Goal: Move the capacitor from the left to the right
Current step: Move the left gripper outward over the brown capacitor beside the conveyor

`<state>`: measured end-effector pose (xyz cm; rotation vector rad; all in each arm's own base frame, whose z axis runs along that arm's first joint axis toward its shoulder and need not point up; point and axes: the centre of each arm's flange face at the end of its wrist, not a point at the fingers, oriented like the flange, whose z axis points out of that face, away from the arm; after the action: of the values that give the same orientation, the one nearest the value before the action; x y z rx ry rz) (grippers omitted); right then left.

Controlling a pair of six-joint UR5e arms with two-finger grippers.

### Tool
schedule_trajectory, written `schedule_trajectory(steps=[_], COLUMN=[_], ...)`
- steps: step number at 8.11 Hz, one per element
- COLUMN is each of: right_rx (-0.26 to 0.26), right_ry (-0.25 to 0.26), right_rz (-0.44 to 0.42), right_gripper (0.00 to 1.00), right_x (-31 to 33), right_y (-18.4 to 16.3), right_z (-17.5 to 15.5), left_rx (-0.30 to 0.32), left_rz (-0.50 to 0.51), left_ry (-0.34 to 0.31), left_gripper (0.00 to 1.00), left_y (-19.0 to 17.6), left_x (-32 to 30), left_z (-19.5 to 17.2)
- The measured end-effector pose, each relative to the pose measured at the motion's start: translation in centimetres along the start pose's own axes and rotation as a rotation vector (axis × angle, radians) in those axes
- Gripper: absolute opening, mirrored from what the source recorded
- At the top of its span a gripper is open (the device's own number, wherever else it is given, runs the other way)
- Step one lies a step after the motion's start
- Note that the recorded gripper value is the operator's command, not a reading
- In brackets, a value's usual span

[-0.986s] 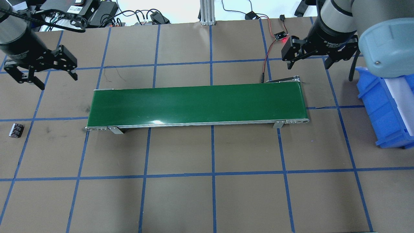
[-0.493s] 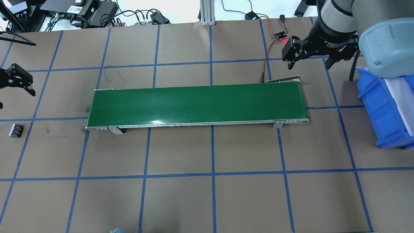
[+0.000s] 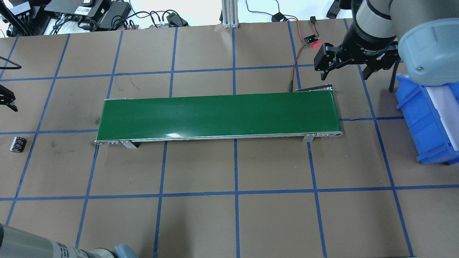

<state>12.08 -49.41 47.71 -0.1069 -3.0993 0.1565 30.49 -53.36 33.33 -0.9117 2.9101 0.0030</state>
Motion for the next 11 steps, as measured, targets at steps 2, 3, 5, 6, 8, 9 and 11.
schedule_trajectory(steps=[2, 3, 5, 6, 8, 9, 11], right_rx=[-0.001, -0.001, -0.001, -0.001, -0.002, -0.002, 0.000], right_ry=[-0.010, -0.013, -0.017, -0.017, -0.016, -0.015, -0.014], right_rz=[0.000, 0.000, 0.000, 0.002, 0.006, 0.008, 0.009], right_gripper=[1.00, 1.00, 1.00, 1.00, 1.00, 1.00, 1.00], right_x=[-0.1, -0.2, -0.2, -0.2, -0.2, -0.2, -0.2], right_y=[0.0, 0.0, 0.0, 0.0, 0.0, 0.0, 0.0], right_z=[0.0, 0.0, 0.1, 0.1, 0.1, 0.1, 0.1], left_rx=[0.042, 0.073, 0.104, 0.094, 0.073, 0.068, 0.026], left_rz=[0.077, 0.098, -0.058, -0.136, -0.279, -0.237, 0.070], left_ry=[-0.025, -0.039, -0.042, -0.038, -0.034, -0.054, -0.139], left_gripper=[1.00, 1.00, 1.00, 1.00, 1.00, 1.00, 1.00], left_y=[-2.1, -3.1, -3.9, -4.2, -4.4, -4.3, -3.7], left_x=[-2.3, -2.7, -2.9, -3.0, -3.5, -3.9, -4.6], left_z=[3.1, 4.6, 6.8, 8.3, 10.3, 10.4, 10.7])
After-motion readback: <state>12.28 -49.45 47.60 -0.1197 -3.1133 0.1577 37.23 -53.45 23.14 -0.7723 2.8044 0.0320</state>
